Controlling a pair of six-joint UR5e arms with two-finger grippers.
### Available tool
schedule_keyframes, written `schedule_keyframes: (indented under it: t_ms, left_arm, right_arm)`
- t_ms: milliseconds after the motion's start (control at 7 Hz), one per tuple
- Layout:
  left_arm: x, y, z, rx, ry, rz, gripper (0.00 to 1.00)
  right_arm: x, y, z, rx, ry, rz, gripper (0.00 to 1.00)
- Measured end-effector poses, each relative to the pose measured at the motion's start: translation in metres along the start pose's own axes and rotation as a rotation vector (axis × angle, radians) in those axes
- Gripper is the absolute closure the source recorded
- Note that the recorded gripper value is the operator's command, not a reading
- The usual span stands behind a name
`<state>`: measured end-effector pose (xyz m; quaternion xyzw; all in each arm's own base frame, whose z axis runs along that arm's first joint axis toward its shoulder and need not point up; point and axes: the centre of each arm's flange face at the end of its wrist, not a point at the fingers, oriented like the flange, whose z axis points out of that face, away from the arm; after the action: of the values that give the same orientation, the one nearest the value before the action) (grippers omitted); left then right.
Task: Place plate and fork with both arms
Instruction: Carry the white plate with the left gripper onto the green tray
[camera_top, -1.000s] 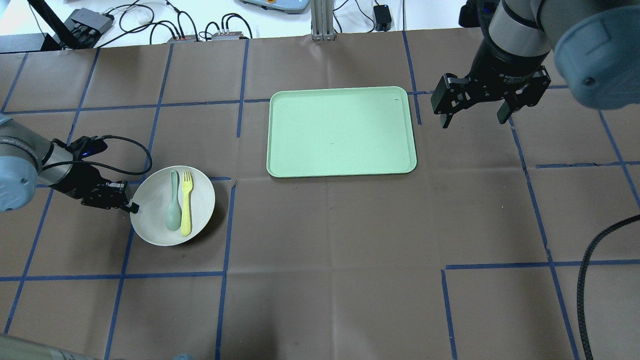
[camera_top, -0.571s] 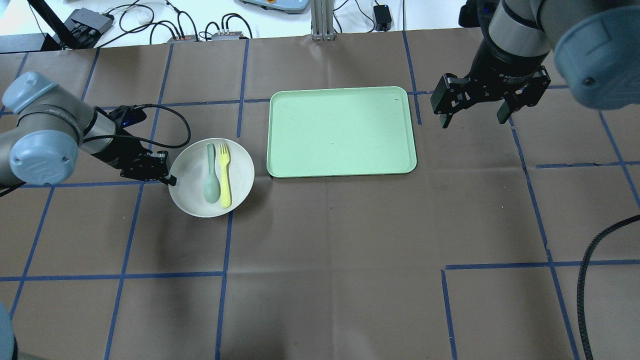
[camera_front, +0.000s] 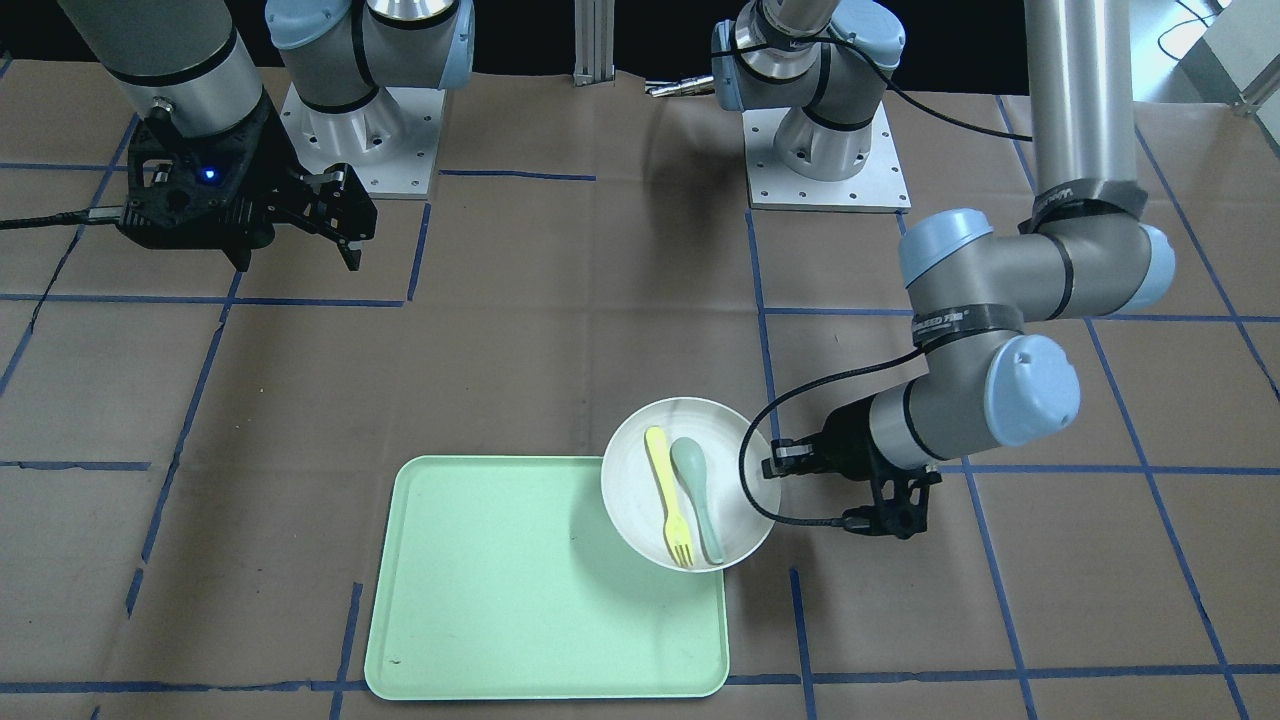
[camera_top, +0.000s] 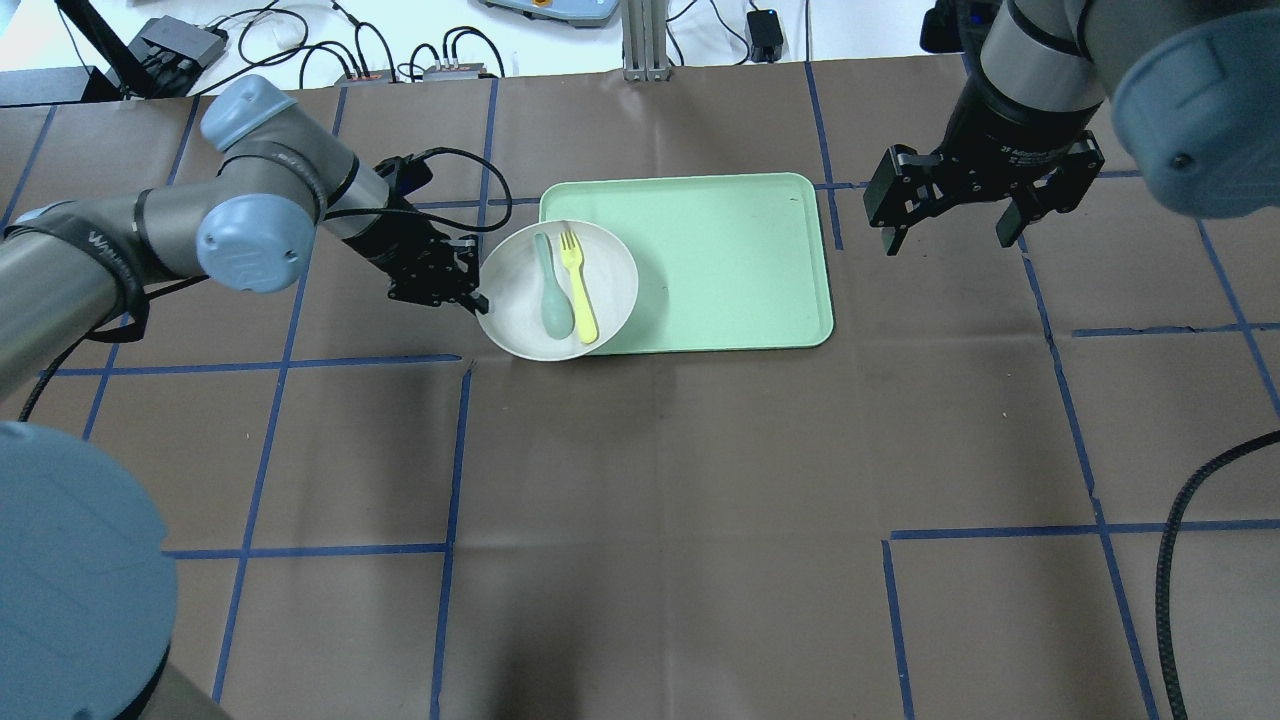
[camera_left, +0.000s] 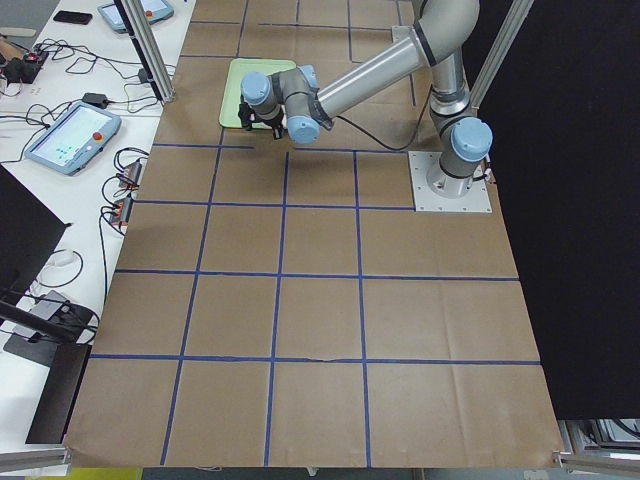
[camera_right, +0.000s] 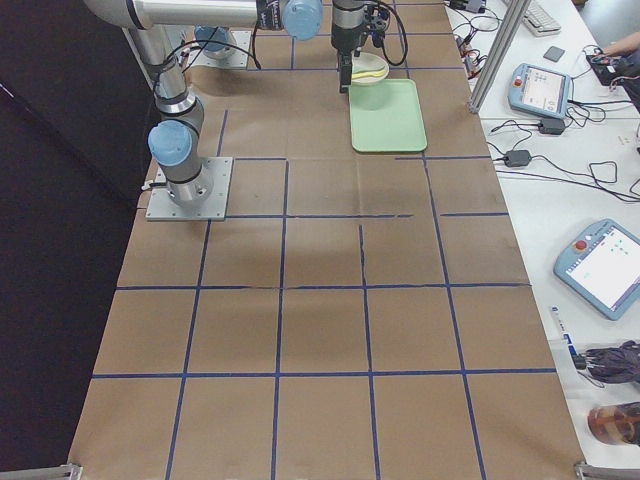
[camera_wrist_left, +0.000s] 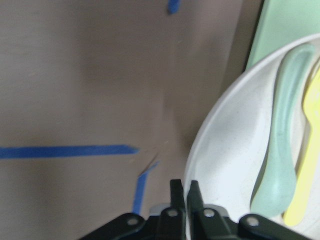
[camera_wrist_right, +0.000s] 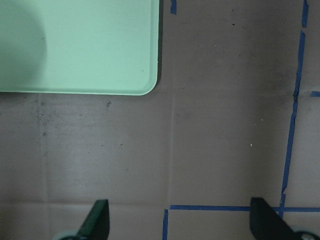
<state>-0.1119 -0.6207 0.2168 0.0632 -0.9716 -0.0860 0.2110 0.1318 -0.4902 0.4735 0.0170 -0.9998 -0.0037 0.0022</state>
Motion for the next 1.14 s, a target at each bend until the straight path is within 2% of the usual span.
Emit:
schedule_keyframes:
  t_ms: [286, 571, 1143]
  left_arm:
    - [0.05, -0.026, 0.038, -0.026, -0.052, 0.056, 0.99]
    - [0.087, -0.034, 0.059, -0.025, -0.118, 0.124, 0.99]
    - [0.112, -0.062, 0.063, 0.003, -0.113, 0.155, 0.99]
  right_arm:
    - [0.0, 0.0, 0.0, -0.002, 0.0, 0.0, 0.0]
    - [0.0, 0.0, 0.0, -0.002, 0.001, 0.0, 0.0]
    - [-0.001, 0.0, 0.0, -0.001, -0.001, -0.002, 0.0]
